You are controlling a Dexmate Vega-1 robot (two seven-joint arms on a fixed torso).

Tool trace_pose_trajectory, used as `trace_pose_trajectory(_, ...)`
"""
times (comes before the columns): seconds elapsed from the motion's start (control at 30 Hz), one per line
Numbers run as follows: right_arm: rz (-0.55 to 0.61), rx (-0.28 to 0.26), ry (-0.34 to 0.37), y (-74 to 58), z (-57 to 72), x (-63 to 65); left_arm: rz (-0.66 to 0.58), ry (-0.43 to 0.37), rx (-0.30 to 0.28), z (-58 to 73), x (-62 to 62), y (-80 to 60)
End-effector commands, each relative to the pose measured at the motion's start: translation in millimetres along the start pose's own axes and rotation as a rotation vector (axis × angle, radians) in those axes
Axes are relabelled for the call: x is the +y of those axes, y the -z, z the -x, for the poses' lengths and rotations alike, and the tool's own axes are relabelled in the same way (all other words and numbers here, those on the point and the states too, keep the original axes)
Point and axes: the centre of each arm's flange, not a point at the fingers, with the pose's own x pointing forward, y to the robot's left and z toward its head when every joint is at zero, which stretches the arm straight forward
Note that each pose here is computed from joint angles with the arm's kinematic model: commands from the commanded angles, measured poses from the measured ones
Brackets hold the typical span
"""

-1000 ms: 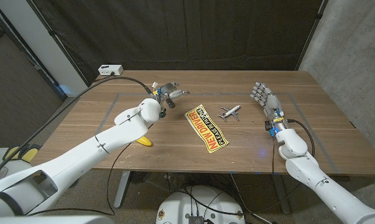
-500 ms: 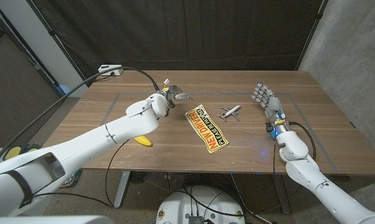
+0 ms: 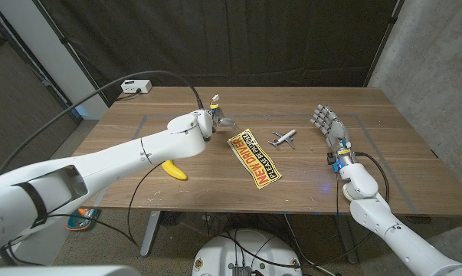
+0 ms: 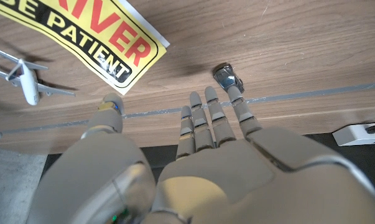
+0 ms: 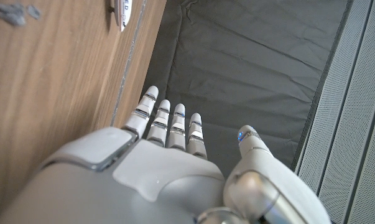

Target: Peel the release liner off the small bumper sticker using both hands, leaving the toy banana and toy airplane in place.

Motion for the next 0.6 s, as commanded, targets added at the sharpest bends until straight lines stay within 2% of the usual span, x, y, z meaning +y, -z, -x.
trace_pose_trajectory(0.03, -0.01, -0.001, 0.009, 5.9, -0.1, -2.5, -0.129, 0.037, 0.088, -0.9, -0.1, -14.6)
trace_pose_trajectory(0.1, -0.01, 0.0, 0.01, 6.1, 0.1, -3.5, -0.13, 0.013, 0.085, -1.4, -0.6, -15.0)
trace_pose_trajectory(0.27, -0.011, 0.0, 0.012, 5.9, -0.2, -5.4, -0.162, -0.112, 0.083, -1.2, 1.1, -15.1)
trace_pose_trajectory(0.37, -0.01, 0.001, 0.012, 5.4, -0.5, -6.3, -0.166, -0.135, 0.072, -2.3, 7.5, -14.0)
trace_pose_trajectory(0.5, -0.012, 0.0, 0.014, 5.4, 0.3, -7.4, -0.166, -0.124, 0.048, -6.5, 13.8, -14.8)
trace_pose_trajectory(0.6, -0.015, 0.001, 0.018, 6.4, 2.0, -8.6, -0.158, -0.117, -0.004, -16.5, 17.5, -13.0)
